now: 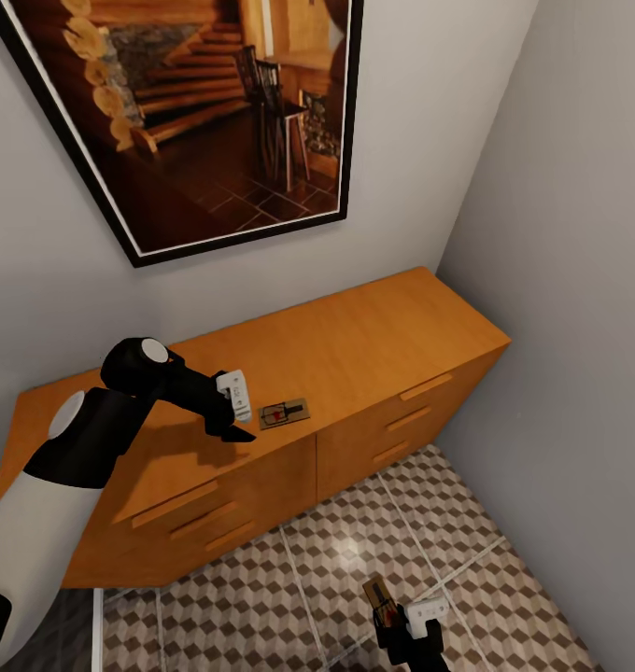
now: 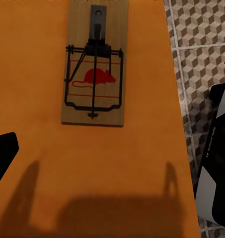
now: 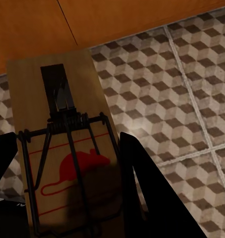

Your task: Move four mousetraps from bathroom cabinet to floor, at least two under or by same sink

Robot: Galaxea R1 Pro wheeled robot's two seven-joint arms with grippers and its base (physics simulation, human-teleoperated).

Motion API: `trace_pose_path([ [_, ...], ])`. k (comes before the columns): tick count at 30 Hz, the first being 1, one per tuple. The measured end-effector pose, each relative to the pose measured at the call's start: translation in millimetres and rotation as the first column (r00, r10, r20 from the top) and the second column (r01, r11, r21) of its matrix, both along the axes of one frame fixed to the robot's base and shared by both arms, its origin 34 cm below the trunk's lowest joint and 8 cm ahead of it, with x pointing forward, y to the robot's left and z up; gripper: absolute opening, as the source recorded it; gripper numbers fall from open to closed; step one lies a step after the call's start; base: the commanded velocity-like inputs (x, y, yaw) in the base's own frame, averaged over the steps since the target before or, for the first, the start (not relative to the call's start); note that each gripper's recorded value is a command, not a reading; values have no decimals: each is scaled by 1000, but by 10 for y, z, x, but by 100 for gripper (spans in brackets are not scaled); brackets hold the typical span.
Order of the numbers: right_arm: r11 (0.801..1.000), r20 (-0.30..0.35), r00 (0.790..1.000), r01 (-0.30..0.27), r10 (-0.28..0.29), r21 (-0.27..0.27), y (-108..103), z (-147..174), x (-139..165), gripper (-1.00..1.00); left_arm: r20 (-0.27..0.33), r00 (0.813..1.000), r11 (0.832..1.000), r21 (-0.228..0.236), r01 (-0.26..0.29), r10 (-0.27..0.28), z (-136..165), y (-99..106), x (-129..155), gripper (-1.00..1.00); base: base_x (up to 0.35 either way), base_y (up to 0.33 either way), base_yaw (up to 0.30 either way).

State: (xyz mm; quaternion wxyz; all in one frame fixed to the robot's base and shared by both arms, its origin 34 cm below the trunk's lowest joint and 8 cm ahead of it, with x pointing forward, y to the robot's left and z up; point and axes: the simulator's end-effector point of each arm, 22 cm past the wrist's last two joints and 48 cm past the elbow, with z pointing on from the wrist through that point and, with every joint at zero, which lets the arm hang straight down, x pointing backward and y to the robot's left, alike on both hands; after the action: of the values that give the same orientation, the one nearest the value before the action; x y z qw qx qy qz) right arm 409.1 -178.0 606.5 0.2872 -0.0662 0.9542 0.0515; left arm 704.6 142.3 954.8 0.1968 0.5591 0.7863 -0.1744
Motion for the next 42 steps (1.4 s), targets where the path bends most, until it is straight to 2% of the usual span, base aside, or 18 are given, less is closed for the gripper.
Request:
trace_pose_path([
  [42, 1000, -7, 1000, 0, 0, 0, 0, -23, -31, -100, 9, 1000, 1000, -7, 4, -4, 12, -36, 8, 100, 0, 0, 0],
])
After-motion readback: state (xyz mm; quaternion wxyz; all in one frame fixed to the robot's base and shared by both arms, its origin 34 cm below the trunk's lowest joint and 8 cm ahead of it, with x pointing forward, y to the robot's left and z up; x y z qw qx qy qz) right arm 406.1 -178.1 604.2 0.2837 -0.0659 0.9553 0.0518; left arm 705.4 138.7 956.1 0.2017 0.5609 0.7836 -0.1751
